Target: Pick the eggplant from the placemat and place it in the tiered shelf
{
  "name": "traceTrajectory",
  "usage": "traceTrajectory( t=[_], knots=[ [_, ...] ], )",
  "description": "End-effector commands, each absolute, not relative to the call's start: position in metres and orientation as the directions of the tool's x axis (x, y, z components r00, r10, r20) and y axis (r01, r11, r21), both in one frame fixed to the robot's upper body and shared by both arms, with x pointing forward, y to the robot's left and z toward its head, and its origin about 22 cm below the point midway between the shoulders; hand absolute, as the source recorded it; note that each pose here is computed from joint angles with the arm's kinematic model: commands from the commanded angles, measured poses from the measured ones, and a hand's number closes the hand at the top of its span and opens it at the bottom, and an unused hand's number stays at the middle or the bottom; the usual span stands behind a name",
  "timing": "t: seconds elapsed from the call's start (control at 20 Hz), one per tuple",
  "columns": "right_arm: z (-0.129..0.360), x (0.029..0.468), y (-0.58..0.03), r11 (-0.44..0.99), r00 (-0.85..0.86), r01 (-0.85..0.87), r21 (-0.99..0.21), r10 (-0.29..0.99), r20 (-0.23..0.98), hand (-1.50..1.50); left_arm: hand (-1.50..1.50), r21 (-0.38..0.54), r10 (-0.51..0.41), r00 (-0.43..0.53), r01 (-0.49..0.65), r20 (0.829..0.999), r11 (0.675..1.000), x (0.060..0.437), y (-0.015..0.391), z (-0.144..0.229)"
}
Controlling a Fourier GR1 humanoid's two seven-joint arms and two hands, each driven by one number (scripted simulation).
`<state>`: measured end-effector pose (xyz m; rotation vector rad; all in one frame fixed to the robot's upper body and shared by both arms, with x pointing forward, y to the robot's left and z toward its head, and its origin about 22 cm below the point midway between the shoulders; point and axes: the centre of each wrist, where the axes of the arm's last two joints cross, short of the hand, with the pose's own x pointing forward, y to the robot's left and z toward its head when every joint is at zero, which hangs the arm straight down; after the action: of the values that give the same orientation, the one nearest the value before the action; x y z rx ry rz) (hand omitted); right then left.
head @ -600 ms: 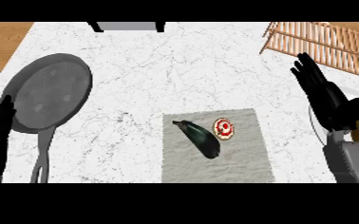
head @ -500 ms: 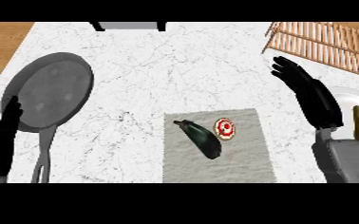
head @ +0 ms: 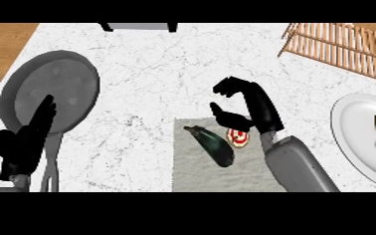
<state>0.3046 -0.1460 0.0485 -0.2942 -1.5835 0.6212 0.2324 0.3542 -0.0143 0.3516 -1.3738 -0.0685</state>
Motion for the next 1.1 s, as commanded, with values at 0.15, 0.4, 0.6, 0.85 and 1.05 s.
traceTrajectory(
  t=[0.15,0.4,0.6,0.85,1.05],
  knots=[
    [0.045,0.231,-0.028,0.743,-0.11,-0.226,-0.63,0.623,0.774,-1.5,0.0,0.21,-0.177,0.245,-0.115,0.953,0.971,0.233,0.343,-0.01],
    [0.06,0.234,-0.014,0.48,-0.073,-0.124,-0.869,0.869,0.49,-1.5,0.0,0.236,-0.196,0.252,-0.14,0.948,0.962,0.234,0.355,-0.008],
    [0.11,0.249,0.001,0.288,-0.008,-0.15,-0.946,0.956,0.293,-1.5,0.0,0.215,-0.183,0.24,-0.116,0.953,0.97,0.239,0.353,-0.002],
    [0.096,0.241,0.011,0.006,-0.044,-0.399,-0.917,0.999,0.025,-1.5,0.0,0.203,-0.173,0.243,-0.106,0.955,0.973,0.243,0.345,-0.001],
    [0.083,0.25,0.014,-0.175,-0.106,-0.502,-0.847,0.984,-0.141,-1.5,0.0,0.199,-0.169,0.241,-0.108,0.956,0.974,0.242,0.345,-0.005]
  ],
)
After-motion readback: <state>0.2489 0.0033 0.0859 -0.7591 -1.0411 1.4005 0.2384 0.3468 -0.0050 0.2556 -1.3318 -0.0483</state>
